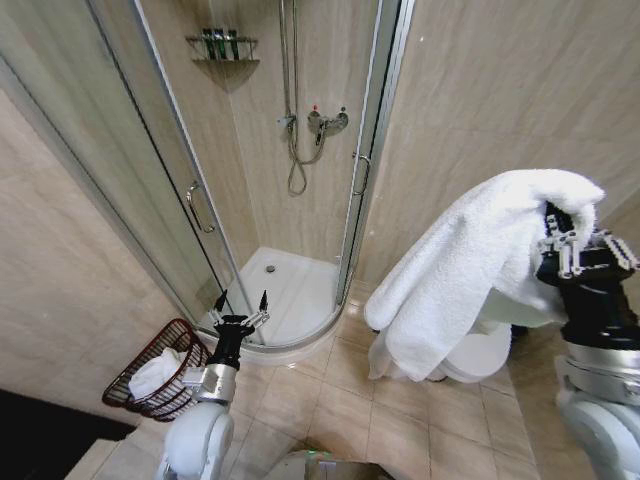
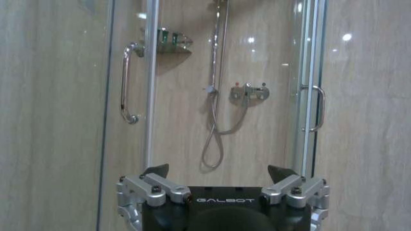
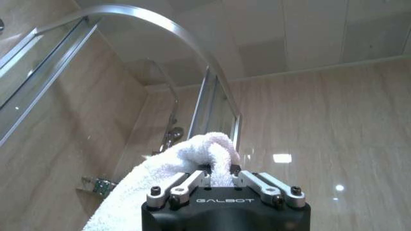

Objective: Discard the used towel into the hamper.

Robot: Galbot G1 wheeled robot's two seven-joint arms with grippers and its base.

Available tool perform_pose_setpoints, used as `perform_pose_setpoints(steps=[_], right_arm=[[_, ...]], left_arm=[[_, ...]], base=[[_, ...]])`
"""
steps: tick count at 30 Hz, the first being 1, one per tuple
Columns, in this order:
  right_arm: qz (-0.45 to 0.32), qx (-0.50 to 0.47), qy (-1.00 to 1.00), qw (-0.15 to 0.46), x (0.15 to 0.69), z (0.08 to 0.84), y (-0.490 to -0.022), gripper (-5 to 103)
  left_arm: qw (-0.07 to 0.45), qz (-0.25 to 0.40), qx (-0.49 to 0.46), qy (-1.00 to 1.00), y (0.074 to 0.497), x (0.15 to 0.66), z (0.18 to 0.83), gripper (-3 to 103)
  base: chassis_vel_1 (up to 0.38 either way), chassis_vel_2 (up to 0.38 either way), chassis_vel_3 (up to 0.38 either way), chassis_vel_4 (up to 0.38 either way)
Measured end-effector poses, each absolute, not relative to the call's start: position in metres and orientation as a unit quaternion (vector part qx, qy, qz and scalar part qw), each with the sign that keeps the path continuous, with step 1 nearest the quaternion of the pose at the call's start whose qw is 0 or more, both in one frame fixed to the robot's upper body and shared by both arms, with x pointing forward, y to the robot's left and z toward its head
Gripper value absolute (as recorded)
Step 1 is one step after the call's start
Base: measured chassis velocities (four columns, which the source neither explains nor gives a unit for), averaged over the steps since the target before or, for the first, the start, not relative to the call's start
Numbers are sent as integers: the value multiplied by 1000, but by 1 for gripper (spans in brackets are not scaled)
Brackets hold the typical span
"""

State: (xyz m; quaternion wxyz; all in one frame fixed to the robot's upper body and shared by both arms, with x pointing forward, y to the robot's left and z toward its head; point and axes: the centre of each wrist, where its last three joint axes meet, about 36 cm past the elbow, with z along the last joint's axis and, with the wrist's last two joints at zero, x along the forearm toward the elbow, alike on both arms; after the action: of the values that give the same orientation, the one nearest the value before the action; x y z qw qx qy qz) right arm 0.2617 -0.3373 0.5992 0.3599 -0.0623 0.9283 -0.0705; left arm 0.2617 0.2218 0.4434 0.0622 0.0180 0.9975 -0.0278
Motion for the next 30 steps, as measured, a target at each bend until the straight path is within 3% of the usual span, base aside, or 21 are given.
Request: perform_pose_setpoints(steps=[30], right_arm=[[-71, -62, 929, 357, 261, 598, -337, 12]], left_arm=[[62, -28, 18, 998, 222, 262, 443, 100]], base=[[24, 21, 25, 22]])
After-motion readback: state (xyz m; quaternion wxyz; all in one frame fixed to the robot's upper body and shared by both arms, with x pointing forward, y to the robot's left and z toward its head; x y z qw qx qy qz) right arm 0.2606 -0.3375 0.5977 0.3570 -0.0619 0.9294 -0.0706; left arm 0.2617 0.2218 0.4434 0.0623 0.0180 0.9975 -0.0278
